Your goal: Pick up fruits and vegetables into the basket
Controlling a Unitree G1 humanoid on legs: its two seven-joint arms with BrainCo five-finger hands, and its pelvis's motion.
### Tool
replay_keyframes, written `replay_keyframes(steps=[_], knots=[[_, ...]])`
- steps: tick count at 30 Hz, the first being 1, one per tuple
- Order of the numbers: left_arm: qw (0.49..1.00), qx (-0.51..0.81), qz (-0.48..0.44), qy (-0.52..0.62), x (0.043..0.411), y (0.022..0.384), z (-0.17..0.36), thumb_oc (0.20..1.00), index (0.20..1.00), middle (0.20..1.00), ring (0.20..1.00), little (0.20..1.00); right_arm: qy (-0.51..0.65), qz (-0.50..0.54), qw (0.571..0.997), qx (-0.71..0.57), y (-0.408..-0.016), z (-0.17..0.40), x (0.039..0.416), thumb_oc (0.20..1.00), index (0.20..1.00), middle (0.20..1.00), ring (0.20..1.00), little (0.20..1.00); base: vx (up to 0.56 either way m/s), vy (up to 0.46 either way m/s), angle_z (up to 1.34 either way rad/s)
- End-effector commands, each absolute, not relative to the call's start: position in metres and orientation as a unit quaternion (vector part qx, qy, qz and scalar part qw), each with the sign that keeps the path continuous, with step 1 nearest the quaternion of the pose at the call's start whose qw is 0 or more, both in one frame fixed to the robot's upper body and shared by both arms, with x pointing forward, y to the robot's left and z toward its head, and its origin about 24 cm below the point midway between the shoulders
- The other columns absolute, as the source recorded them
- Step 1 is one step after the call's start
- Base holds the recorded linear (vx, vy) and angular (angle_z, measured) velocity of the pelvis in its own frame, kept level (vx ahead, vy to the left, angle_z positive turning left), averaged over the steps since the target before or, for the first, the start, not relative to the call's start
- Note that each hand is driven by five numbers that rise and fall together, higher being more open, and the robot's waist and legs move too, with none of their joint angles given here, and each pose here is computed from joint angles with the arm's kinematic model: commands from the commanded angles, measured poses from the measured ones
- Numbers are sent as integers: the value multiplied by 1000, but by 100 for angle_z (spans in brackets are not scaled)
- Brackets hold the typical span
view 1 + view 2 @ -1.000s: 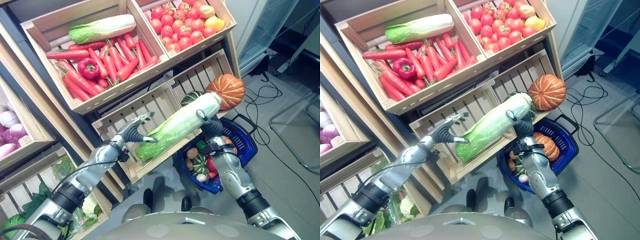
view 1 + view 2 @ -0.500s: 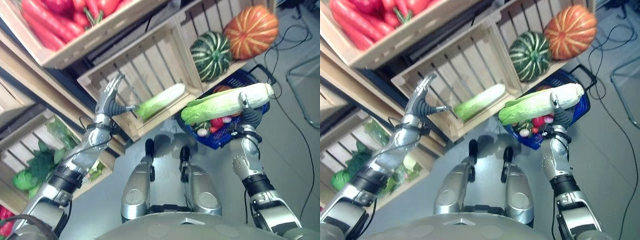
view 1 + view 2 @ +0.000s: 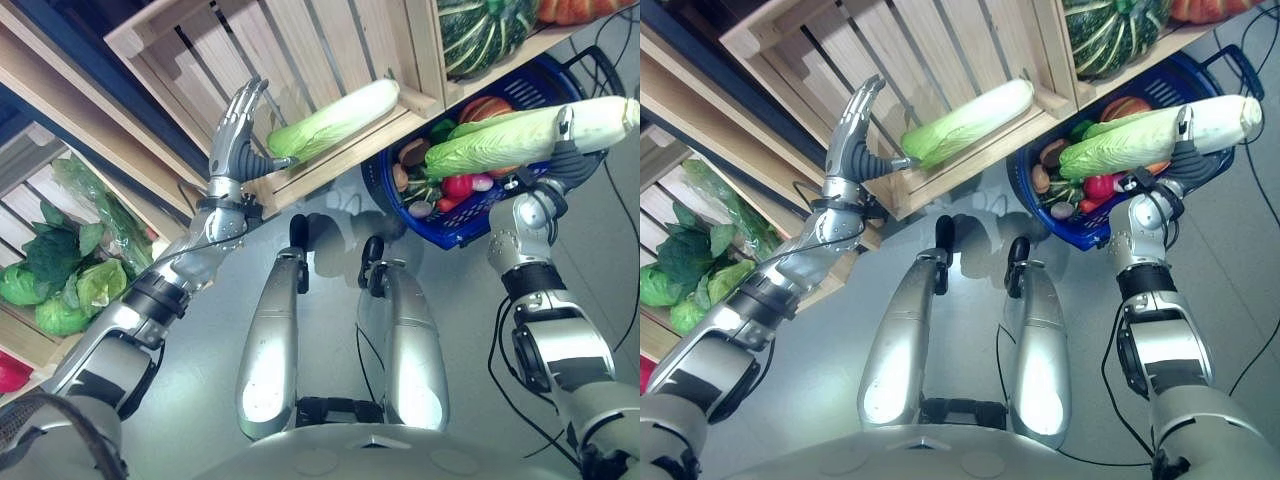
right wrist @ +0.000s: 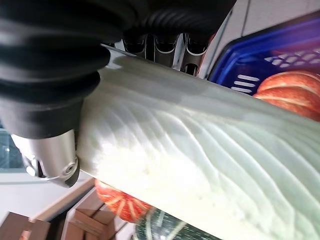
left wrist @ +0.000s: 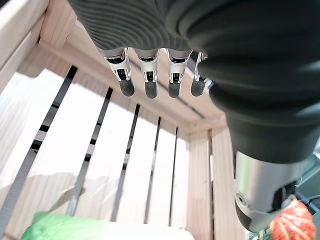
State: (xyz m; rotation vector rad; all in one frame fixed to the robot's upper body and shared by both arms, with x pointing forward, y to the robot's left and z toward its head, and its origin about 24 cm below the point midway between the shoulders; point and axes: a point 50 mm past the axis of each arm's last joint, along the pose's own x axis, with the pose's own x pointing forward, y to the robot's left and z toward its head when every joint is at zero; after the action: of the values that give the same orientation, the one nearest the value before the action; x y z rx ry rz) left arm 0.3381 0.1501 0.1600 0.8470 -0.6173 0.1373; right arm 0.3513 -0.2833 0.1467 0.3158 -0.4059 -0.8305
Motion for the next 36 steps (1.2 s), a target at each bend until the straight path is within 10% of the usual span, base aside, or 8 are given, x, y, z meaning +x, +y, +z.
replay_keyframes(steps=[1,4,5,6,36], knots=[[860,357,82,-355,336,137,181,1000,1000,1000,1000,1000,-227,-397,878,138,-299,170,351,200,200,200,200,200,21,5,6],[854,360,90,-365,341,136,187,1000,1000,1000,1000,1000,-203,-387,890,128,-296,169,358,200,200,200,200,200,19,-3,1],[850,363,92,-370,342,135,188,1000,1000,1000,1000,1000,-193,-380,896,125,-294,167,360,733,733,733,733,733,33,-24,-1],[848,367,95,-371,344,135,189,1000,1000,1000,1000,1000,-181,-372,903,117,-293,166,363,1000,1000,1000,1000,1000,0,0,0],[797,460,286,-269,394,167,182,1000,1000,1000,1000,1000,-192,-177,948,183,-177,137,358,1000,1000,1000,1000,1000,4,-5,-11]])
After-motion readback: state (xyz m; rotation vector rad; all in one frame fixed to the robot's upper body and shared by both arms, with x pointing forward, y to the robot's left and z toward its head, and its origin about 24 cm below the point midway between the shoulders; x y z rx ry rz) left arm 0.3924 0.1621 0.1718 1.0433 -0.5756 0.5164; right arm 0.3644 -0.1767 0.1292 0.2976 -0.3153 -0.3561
